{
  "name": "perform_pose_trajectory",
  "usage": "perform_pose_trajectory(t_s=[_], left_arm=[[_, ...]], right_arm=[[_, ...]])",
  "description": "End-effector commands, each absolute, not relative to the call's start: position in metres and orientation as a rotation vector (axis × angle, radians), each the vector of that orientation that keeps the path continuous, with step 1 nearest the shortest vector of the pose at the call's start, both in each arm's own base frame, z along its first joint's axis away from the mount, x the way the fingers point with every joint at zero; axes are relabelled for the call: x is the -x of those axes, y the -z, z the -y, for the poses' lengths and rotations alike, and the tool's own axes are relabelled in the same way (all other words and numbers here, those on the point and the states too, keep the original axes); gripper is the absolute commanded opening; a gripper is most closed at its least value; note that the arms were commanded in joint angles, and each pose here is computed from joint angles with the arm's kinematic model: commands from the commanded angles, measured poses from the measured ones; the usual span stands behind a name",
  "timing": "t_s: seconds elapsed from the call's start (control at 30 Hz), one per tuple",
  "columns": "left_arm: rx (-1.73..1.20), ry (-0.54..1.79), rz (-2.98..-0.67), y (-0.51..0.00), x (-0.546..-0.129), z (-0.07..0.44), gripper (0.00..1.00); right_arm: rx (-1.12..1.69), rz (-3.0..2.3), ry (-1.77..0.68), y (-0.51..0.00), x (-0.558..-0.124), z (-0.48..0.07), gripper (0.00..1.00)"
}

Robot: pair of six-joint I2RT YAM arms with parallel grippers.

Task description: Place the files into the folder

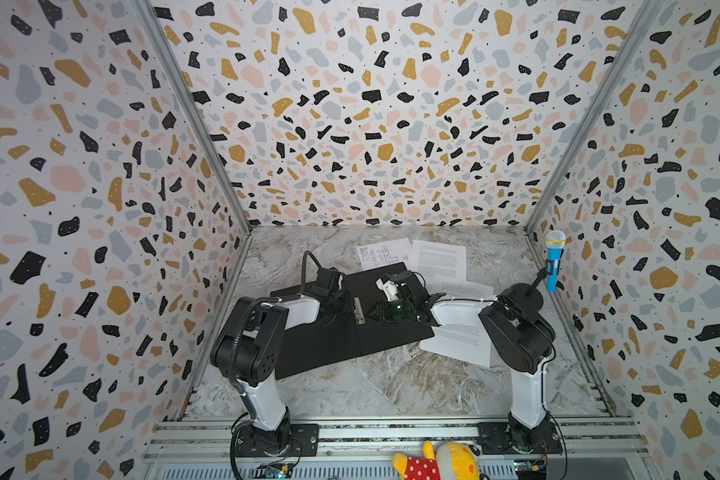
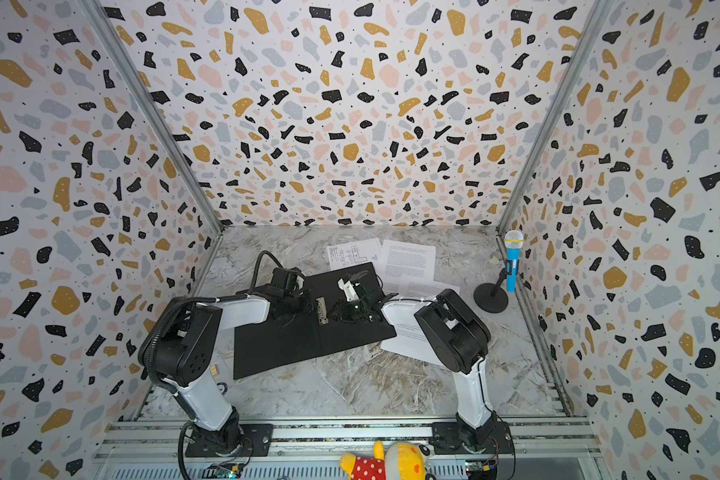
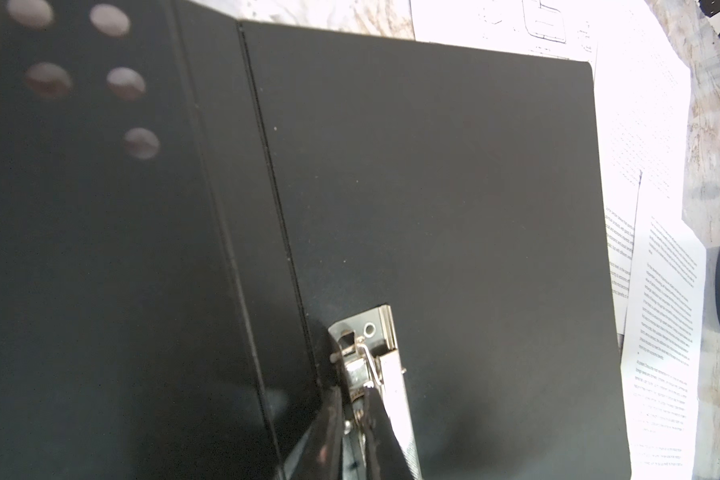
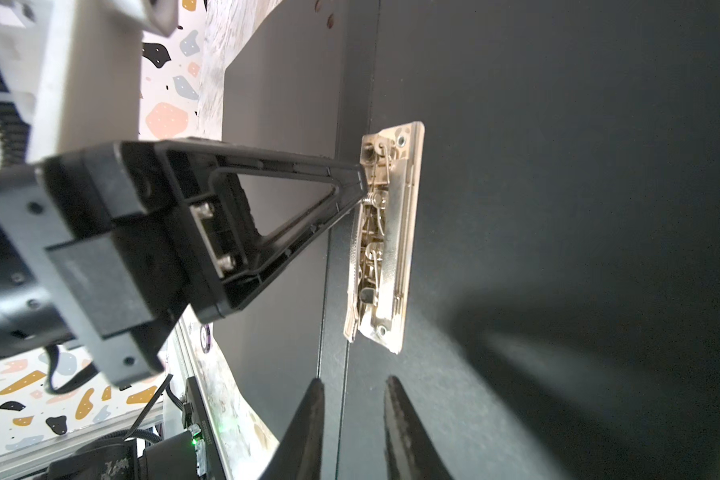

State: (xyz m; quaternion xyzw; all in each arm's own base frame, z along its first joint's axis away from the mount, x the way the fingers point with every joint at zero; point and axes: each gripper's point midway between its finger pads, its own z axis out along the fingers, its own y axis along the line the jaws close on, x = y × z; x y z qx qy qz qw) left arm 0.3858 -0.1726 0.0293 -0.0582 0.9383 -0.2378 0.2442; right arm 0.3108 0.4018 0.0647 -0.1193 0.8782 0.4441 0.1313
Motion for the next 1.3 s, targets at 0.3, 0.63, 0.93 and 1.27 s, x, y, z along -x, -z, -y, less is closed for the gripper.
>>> perform_pose_trajectory(t_s=[0.3,0.63,0.93,1.27], left_arm=[[0.184,0.626,-2.530,-0.035,-0.392,0.166,0.14],[0.171,0.611,-2.547,-0.028,-0.390,0.165,0.10],[0.138,0.601,-2.555,-0.025,-0.390,0.166,0.06],[0.104,0.606,-2.560,-0.020,-0.387,0.167,0.04]], right_arm=[[0.391,-2.532,-1.331,-0.070,-0.304,-0.422,0.25],[0.404,-2.551,-1.332,-0.064,-0.303,-0.431,0.25],[0.404,-2.582,-1.311,-0.054,-0.309,-0.436,0.20],[0.406,-2.591,-1.302,-0.051,-0.308,-0.436,0.10]])
